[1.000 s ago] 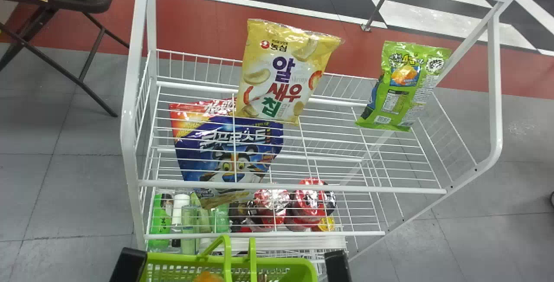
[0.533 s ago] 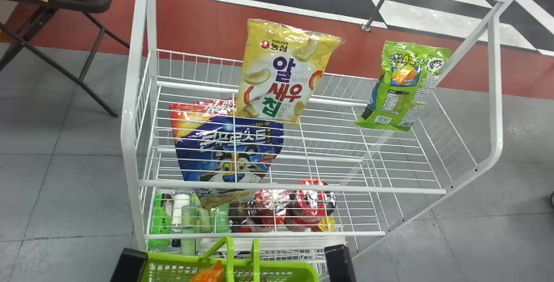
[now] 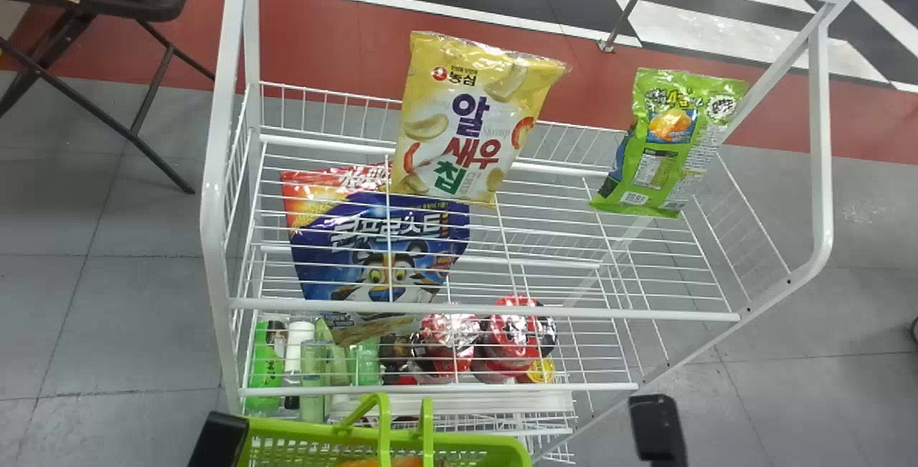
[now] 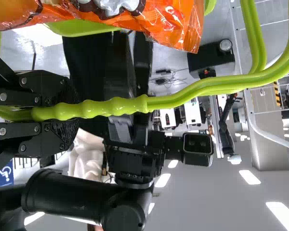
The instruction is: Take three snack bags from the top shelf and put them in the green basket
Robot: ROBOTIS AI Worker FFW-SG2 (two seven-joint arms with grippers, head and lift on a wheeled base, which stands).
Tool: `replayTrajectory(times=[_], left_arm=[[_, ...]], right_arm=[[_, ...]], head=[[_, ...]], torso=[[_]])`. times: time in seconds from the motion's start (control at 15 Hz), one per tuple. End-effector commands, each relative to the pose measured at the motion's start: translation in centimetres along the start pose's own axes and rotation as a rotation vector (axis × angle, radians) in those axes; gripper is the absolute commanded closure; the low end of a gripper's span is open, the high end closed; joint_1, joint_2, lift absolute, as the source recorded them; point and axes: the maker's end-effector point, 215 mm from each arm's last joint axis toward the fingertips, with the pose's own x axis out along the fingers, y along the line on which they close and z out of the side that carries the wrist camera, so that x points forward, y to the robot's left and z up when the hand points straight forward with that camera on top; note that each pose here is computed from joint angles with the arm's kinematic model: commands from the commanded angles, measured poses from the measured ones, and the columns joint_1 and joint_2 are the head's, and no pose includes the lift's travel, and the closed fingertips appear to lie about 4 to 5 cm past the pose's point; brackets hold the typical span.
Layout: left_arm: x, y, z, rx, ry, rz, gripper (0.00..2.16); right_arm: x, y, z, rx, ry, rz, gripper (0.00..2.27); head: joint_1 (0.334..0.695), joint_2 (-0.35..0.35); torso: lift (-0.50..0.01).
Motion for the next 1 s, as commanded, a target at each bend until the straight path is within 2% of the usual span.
replayTrajectory(times=[0.0, 0.07, 0.13, 0.53, 0.8, 0.93], left_arm=[[0.0, 0.0, -0.1, -0.001, 0.002, 0.001, 1.05], [-0.1, 0.0, 0.0, 0.0, 0.001, -0.002, 1.05], [0.0, -0.1, 0.0, -0.001, 0.001, -0.005, 1.04], [-0.1, -0.2, -0.4, -0.006, 0.002, -0.012, 1.05], [0.0, -0.2, -0.4, -0.004, 0.002, -0.006, 1.05], [0.0, -0.2, -0.4, -0.003, 0.001, -0.003, 1.04]], right_arm=[[-1.8, -1.1, 6.4, -0.131, -0.201, -0.019, 0.06], [-2.9, -1.3, 10.3, -0.216, -0.33, -0.018, 0.08], [-4.3, -1.9, 13.9, -0.261, -0.427, -0.037, 0.09], [-13.5, -7.1, 32.3, -0.429, -0.921, -0.243, 0.1], [-17.9, -11.5, 38.8, -0.409, -1.066, -0.377, 0.13], [-17.3, -13.7, 40.1, -0.383, -1.093, -0.424, 0.13]], head=[[0.695, -0.35], [0.695, -0.35], [0.695, -0.35], [0.695, -0.35], [0.695, -0.35], [0.695, -0.35]], torso=[[-0.028], [-0.028], [-0.028], [-0.028], [-0.028], [-0.028]])
